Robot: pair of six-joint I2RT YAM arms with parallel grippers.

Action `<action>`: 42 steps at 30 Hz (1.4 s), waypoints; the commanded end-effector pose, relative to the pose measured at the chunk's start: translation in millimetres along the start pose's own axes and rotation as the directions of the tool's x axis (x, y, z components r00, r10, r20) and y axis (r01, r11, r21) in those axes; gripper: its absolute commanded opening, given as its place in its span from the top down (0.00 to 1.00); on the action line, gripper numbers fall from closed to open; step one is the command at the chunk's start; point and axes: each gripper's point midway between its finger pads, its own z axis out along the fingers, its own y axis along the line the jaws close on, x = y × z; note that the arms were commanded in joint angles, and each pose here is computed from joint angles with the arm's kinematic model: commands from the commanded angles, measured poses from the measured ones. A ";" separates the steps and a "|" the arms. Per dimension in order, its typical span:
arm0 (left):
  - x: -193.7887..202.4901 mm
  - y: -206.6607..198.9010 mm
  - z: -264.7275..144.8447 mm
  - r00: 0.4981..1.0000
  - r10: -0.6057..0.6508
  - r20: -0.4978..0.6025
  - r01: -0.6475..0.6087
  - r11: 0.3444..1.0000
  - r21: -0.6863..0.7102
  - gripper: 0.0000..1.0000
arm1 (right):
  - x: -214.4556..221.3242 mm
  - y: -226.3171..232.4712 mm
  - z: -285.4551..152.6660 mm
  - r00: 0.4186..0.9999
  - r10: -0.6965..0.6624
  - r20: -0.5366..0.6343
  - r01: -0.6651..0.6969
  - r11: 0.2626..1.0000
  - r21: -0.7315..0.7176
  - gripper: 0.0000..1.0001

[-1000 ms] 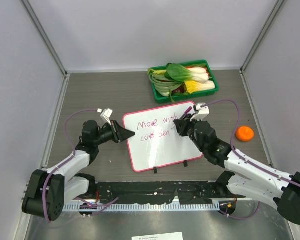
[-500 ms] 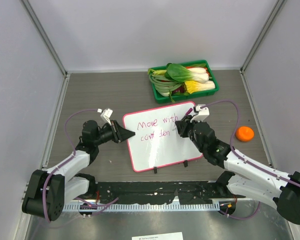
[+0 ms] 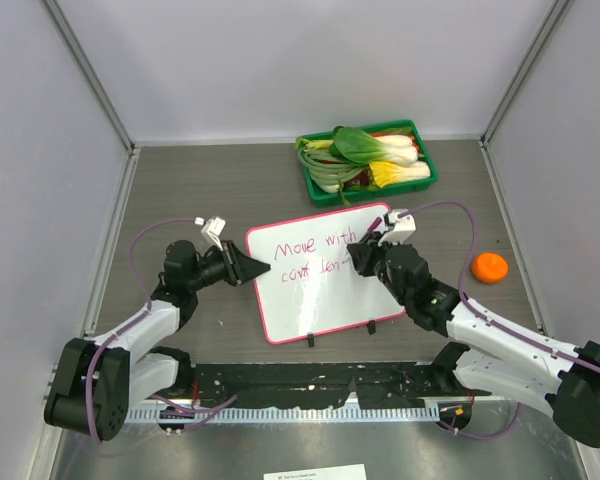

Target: Write a sentence on the whiteboard

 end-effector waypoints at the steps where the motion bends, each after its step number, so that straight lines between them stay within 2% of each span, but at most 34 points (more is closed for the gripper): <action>1: 4.1 27.2 0.0 0.997 0.071 0.013 -0.069 0.992 -0.105 1.00 | 4.9 -0.9 0.7 1.000 -0.004 -0.005 0.004 1.000 -0.012 0.99; 13: 4.4 26.7 0.7 0.997 0.071 0.010 -0.070 0.992 -0.103 1.00 | 19.2 -15.8 -7.4 0.999 -0.010 -0.037 0.011 1.000 0.027 0.99; 24: 4.7 27.0 0.2 0.997 0.072 0.011 -0.070 0.992 -0.106 1.00 | -4.3 -15.9 -7.4 1.000 -0.009 0.025 0.008 0.998 0.057 0.99; 33: 3.9 26.6 0.1 0.997 0.073 0.013 -0.071 0.992 -0.107 1.00 | -34.5 -3.7 -16.0 0.995 0.014 0.099 -0.016 1.000 0.018 0.99; 42: 3.9 26.7 0.1 0.997 0.074 0.013 -0.073 0.992 -0.107 1.00 | -35.8 0.2 -11.2 0.995 0.013 0.097 -0.014 1.000 0.008 0.99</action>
